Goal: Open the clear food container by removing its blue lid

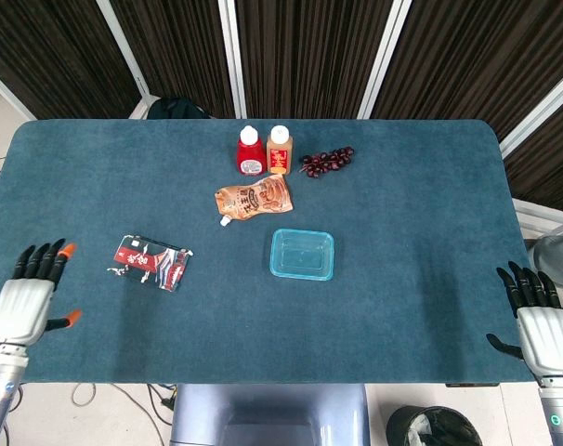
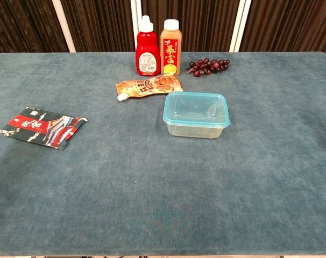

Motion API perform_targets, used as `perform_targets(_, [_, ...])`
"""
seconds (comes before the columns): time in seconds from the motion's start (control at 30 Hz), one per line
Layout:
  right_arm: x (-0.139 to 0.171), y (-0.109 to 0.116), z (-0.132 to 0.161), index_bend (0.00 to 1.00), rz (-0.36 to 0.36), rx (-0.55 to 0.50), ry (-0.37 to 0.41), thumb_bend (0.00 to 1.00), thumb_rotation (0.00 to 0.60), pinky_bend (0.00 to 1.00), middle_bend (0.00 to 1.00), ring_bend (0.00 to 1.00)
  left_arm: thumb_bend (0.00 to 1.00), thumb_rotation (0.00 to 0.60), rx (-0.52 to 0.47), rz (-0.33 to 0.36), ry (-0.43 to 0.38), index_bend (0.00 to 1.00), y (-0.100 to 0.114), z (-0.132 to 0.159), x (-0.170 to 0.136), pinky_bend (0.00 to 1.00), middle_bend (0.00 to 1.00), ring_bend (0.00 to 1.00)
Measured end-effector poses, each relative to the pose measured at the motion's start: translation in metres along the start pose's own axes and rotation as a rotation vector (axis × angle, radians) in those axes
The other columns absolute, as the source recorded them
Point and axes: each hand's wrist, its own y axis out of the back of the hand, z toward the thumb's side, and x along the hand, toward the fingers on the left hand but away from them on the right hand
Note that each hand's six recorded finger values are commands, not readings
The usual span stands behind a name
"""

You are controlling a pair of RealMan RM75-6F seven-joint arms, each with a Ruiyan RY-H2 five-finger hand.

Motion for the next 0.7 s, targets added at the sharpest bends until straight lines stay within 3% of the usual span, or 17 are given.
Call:
perform_targets(0.43, [0.000, -0.006, 0.000, 0.00, 0.026, -0.022, -0.023, 0.19, 0.600, 0.00, 0.00, 0.00, 0.00, 0.600, -0.015, -0.120, -0.110, 0.00, 0.003, 0.099, 0.083, 0.00, 0.00, 0.00])
perform_targets(0.7, [-0.002, -0.008, 0.000, 0.00, 0.035, -0.041, -0.033, 0.19, 0.600, 0.00, 0.00, 0.00, 0.00, 0.600, -0.010, -0.209, -0.181, 0.00, -0.005, 0.191, 0.125, 0.00, 0.00, 0.00])
